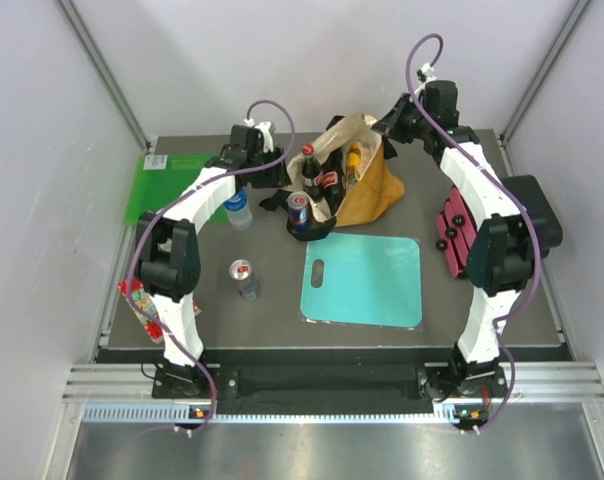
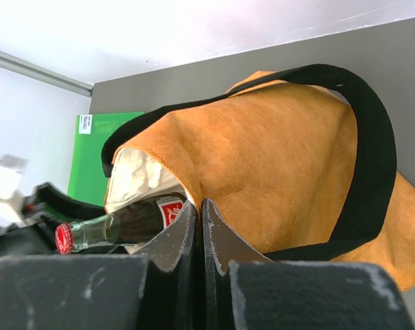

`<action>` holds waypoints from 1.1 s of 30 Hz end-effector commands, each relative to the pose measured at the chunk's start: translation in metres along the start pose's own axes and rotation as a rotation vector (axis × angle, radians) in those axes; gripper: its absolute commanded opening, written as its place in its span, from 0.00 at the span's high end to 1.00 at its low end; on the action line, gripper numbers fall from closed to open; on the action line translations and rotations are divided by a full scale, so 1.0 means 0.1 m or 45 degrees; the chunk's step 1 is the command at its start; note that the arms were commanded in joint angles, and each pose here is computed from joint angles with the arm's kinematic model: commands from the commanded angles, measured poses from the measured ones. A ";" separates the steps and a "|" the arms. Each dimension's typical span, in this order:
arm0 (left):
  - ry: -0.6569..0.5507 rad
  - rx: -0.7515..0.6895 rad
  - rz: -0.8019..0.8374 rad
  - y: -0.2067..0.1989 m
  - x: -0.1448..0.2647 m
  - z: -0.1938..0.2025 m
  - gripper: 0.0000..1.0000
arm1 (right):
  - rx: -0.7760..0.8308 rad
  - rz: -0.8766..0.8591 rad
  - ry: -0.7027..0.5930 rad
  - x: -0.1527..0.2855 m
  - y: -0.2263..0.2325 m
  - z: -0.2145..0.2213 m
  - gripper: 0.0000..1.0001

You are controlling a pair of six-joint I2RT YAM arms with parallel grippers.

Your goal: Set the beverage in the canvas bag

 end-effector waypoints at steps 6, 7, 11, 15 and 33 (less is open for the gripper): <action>-0.021 0.018 0.099 -0.05 -0.15 -0.10 0.65 | 0.095 -0.081 -0.119 0.26 0.34 -0.33 0.74; -0.025 0.019 0.126 -0.08 -0.15 -0.13 0.71 | 0.106 -0.058 -0.106 0.31 0.35 -0.30 0.71; -0.070 0.054 0.178 -0.18 -0.11 -0.28 0.97 | 0.136 0.081 -0.022 0.41 0.20 -0.12 0.61; -0.114 0.090 0.231 -0.28 -0.06 -0.44 1.00 | 0.187 0.131 0.061 0.49 0.14 0.09 0.58; -0.400 0.185 0.324 -0.63 0.22 -1.29 1.00 | 0.314 -0.068 -0.117 0.27 0.68 -0.34 1.00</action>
Point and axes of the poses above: each gripper's point midway between its finger pads, its own x axis back along the fingers, its own y axis along the line the jaws close on, z = x × y, the point moved 8 cm from there along x, back along the fingers, and after that the axes turned 1 degree about x, right-handed, at the moved point
